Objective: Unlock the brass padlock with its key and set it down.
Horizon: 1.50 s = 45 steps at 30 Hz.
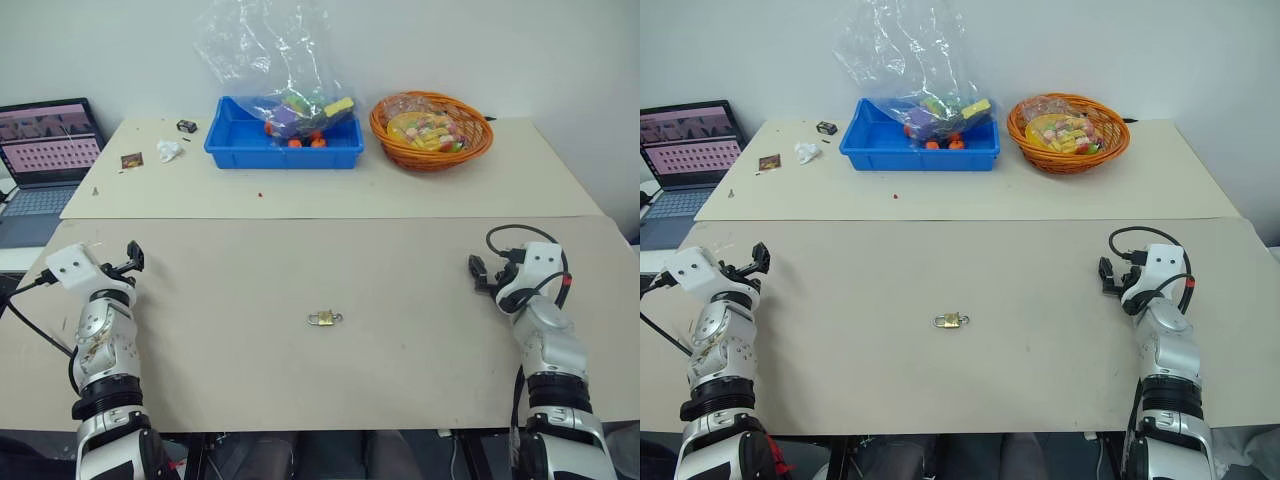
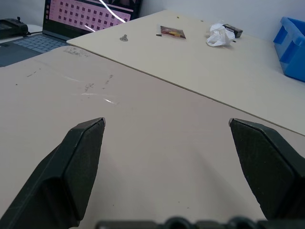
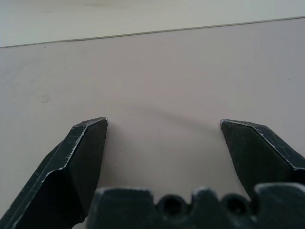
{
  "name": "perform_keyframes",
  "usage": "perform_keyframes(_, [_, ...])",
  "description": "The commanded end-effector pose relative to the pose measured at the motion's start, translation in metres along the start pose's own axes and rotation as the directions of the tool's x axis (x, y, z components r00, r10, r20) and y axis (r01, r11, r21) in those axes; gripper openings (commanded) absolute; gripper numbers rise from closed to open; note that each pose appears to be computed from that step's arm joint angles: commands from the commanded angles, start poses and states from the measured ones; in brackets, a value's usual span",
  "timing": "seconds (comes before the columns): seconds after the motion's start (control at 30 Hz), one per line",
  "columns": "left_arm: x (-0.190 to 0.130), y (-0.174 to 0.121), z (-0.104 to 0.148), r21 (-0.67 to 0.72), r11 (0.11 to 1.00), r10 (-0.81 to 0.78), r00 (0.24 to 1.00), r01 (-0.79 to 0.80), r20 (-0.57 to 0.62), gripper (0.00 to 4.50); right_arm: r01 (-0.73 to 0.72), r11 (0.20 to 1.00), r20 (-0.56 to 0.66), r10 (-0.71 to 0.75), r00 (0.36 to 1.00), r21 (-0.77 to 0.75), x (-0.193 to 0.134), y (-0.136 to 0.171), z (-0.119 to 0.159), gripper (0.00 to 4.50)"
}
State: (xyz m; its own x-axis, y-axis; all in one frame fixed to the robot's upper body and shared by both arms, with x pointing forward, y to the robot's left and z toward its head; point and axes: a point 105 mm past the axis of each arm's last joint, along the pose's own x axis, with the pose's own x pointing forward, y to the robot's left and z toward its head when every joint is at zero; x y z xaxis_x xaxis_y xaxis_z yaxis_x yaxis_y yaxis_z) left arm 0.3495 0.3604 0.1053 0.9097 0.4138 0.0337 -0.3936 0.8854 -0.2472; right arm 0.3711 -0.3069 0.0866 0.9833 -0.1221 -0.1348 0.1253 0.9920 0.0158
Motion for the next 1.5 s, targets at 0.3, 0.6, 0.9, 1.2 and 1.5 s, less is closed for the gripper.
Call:
perform_keyframes(0.3, [-0.106, -0.175, 0.023, 0.124, 0.316, -0.902, 0.338, 0.941, -0.269, 4.44, -0.937, 0.317, -0.228, 0.911, 0.344, -0.144, -0.114, 0.129, 0.056, 4.5])
perform_keyframes(0.6, [-0.189, -0.201, 0.016, -0.079, -0.201, -0.849, -0.214, 0.976, -0.483, 4.44, -0.982, -0.14, -0.352, 0.932, -0.088, -0.128, -0.191, 0.163, 0.082, 4.5])
perform_keyframes(0.9, [-0.162, -0.206, -0.036, -0.036, -0.255, -0.785, -0.228, 0.966, -0.576, 4.44, -0.975, -0.092, -0.389, 0.921, -0.007, -0.202, -0.185, 0.165, 0.079, 4.5])
perform_keyframes(1.2, [-0.156, -0.222, -0.077, -0.021, -0.37, -0.724, -0.303, 0.929, -0.619, 4.44, -0.966, -0.053, -0.344, 0.938, 0.039, -0.254, -0.19, 0.169, 0.086, 4.5])
perform_keyframes(1.5, [-0.152, -0.241, -0.115, 0.001, -0.311, -0.735, -0.24, 0.95, -0.634, 4.44, -0.958, -0.001, -0.303, 0.949, 0.09, -0.288, -0.194, 0.168, 0.097, 4.5])
